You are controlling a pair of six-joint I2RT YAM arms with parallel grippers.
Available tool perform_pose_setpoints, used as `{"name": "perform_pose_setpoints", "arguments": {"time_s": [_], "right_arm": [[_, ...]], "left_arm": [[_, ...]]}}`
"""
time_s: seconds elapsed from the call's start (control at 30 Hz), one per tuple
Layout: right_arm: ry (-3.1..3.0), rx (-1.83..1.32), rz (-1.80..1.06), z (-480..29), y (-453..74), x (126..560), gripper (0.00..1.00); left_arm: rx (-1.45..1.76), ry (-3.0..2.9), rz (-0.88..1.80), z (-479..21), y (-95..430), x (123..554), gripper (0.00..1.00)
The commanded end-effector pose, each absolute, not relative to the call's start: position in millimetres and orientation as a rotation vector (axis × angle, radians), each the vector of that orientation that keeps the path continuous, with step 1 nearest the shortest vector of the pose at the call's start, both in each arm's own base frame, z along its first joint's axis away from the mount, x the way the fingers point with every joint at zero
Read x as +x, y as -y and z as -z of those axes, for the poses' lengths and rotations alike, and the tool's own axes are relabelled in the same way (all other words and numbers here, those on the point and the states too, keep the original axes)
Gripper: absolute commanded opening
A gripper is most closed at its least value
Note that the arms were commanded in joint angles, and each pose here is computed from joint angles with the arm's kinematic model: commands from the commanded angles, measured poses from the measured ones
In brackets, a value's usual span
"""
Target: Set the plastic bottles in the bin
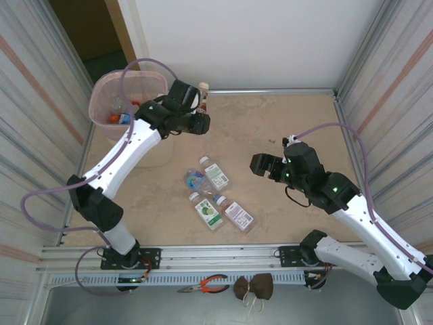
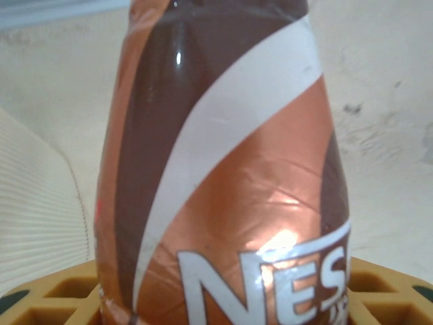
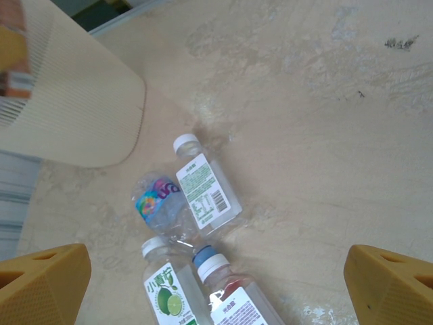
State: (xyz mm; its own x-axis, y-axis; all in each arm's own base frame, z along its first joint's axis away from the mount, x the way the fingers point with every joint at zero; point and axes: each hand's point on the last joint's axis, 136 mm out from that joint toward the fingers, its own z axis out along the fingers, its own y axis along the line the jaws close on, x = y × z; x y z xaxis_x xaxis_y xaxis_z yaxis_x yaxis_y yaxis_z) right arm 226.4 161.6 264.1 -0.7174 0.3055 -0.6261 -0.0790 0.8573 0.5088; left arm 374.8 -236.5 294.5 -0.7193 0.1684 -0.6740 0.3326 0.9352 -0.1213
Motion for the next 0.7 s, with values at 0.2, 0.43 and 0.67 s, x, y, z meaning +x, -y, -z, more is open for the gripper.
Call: {"name": "perform_pose_setpoints", "arguments": {"time_s": [0.2, 0.43, 0.67], "right_arm": [[-2.281, 0.166, -0.686, -262, -167, 230, 0.95], [-2.289, 0.14, -0.691, -264, -172, 233, 0.95], [-2.291, 0.13, -0.681, -263, -172, 233, 0.96]], "left_arm": [[0.263, -2.164, 0.494, -384, 227, 366, 0.49], [-0.012, -2.026, 0.481, -421, 181, 378, 0.48], [-0.299, -1.935, 0.411, -431, 128, 392, 0.47]]}}
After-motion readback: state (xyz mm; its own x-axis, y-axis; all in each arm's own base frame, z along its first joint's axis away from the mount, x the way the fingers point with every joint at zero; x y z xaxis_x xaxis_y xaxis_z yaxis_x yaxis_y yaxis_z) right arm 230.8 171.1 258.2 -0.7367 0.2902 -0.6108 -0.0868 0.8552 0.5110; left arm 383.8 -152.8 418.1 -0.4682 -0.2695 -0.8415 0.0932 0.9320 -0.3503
